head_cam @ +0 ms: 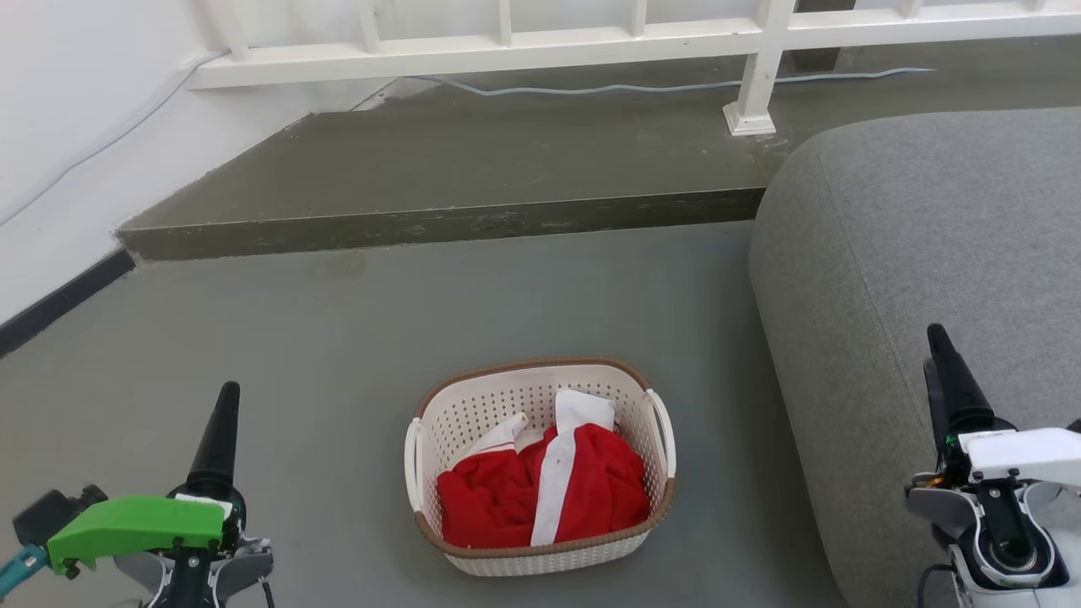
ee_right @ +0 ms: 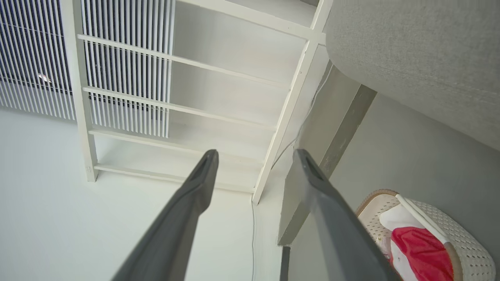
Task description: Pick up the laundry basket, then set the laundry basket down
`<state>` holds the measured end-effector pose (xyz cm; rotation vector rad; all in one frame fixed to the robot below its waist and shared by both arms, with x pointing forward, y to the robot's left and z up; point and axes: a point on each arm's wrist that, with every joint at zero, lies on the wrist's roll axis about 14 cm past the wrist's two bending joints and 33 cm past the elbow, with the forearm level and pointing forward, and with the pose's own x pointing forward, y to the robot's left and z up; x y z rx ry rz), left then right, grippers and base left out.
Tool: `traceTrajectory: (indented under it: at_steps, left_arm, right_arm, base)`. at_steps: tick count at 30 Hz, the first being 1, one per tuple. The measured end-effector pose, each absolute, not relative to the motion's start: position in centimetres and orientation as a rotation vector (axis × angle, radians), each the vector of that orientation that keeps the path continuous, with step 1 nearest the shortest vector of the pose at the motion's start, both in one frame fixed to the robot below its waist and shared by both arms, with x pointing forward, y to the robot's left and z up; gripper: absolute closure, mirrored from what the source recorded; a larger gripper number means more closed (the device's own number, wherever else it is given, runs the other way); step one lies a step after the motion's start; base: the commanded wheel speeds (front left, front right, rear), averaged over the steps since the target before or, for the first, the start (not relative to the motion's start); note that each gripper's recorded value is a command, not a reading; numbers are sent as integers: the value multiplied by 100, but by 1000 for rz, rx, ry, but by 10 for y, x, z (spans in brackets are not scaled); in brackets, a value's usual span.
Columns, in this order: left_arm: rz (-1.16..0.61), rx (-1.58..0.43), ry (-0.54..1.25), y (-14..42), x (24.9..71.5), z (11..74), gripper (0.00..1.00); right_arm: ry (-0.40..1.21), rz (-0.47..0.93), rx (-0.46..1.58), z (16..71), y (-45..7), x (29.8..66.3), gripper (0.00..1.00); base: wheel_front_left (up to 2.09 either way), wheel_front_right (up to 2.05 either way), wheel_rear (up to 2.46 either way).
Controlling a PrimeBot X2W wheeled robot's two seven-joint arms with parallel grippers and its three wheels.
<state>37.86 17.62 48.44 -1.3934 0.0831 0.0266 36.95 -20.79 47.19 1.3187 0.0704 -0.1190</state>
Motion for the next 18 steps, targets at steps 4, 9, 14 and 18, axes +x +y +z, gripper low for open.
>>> traceTrajectory:
  at_steps: [4, 9, 14, 18]
  left_arm:
    - [9, -1288, 79, 177, 380, 488, 0]
    - [-22, -1187, 68, 173, 383, 495, 0]
    - [-54, -1073, 53, 169, 387, 505, 0]
    - [-74, -1005, 42, 164, 388, 511, 0]
  right_arm:
    - [63, -90, 1208, 480, -208, 374, 0]
    - [65, -65, 1100, 483, -206, 375, 0]
    - [54, -37, 1004, 492, -201, 378, 0]
    - [35, -22, 926, 500, -199, 381, 0]
  base:
    - [0, 0, 0]
    - [0, 0, 0]
    - [0, 0, 0]
    - [0, 0, 0]
